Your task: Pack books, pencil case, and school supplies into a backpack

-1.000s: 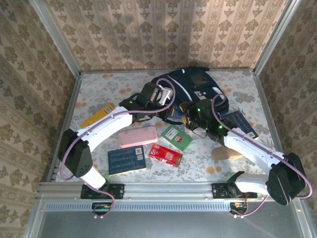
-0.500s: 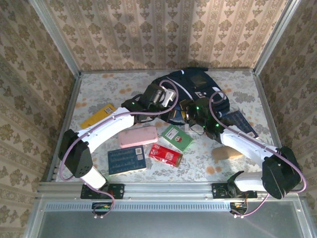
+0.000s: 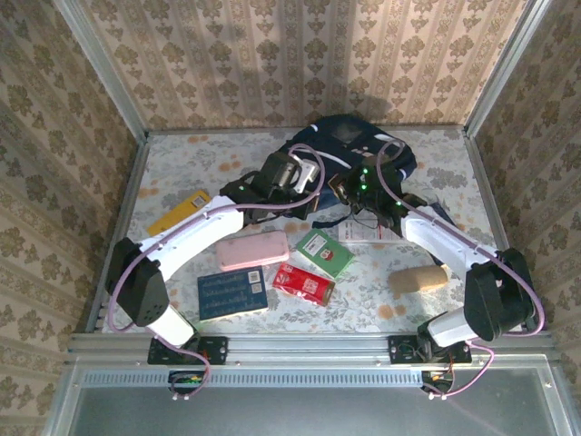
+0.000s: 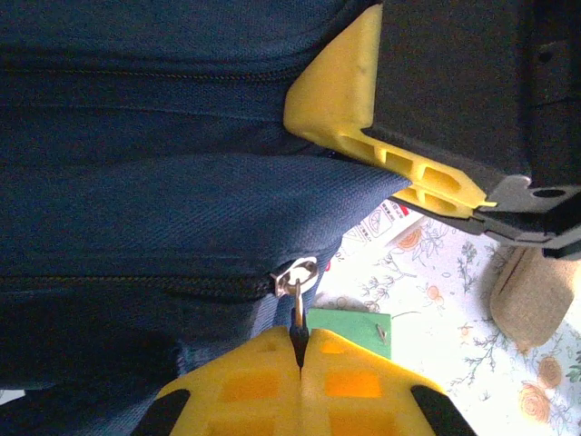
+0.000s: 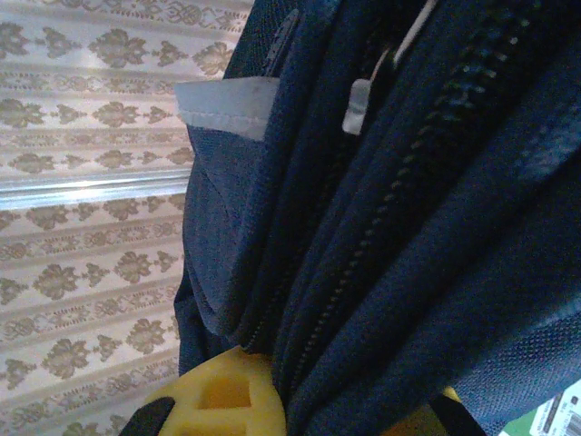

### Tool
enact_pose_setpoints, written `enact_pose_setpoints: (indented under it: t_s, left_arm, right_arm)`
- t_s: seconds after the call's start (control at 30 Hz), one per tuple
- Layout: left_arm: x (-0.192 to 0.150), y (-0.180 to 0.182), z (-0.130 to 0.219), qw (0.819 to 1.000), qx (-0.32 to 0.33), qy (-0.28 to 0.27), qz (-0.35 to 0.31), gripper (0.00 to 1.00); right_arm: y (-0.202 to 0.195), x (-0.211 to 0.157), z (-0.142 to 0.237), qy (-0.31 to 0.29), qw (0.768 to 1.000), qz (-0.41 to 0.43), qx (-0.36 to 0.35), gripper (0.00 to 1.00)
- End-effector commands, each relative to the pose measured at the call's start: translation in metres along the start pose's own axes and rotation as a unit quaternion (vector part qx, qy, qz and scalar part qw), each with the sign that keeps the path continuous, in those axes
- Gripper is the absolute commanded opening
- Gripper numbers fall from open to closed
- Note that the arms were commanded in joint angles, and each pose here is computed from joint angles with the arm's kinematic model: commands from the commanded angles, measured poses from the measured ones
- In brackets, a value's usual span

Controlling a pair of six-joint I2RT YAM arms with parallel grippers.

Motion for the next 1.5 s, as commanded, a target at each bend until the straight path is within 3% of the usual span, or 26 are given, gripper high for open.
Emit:
enact_pose_setpoints:
  t_s: [0.0,0.37,0.6,0.63,0.73,0.83,0.93,1.1,1.47]
  left_arm:
    - [0.009,-0.001,0.028,1.000,-0.014,-0.027,-0.006,0.00]
    - [-0.015,0.036,0.022,0.999,0.008,-0.007,0.039,0.00]
    - [-0.016,0.034,0.018,0.999,-0.013,-0.006,0.029,0.00]
    - [-0.013,0.033,0.018,1.000,-0.019,-0.008,0.024,0.03]
    - [-0.006,0.028,0.018,0.999,-0.048,-0.013,-0.001,0.37]
    - [0.003,0.029,0.014,0.996,-0.089,-0.010,0.009,0.49]
    - [0.013,0.035,0.012,0.989,-0.141,-0.013,0.038,0.68]
    - [0.024,0.038,0.006,0.983,-0.179,-0.005,0.031,0.72]
    - [0.040,0.048,0.021,0.991,-0.128,-0.035,-0.032,0.70]
  right_arm:
    - [0.023,0.014,0.006,-0.003,0.997,0.066,0.041,0.00]
    - [0.018,0.039,0.009,-0.016,0.997,0.043,0.057,0.00]
    - [0.025,0.038,0.006,0.007,0.996,0.051,0.077,0.00]
    - [0.028,0.037,0.006,0.013,0.995,0.057,0.083,0.00]
    - [0.038,0.035,0.009,0.028,0.991,0.082,0.106,0.00]
    - [0.046,0.033,0.012,0.044,0.987,0.100,0.114,0.00]
    - [0.051,0.030,0.014,0.065,0.985,0.108,0.117,0.00]
    - [0.058,0.027,0.017,0.079,0.981,0.117,0.130,0.00]
    - [0.064,0.024,0.019,0.093,0.977,0.130,0.143,0.00]
Point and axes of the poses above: each hand's point on the last joint's axis, 136 mm out from that joint toward the fingers, its own z axis back along the fingers, its own y axis along the line the jaws close on, x = y × z, the point moved 7 cm from there along z, back along the fingers, and after that the axes turned 1 degree about z, right-handed, at the moved point
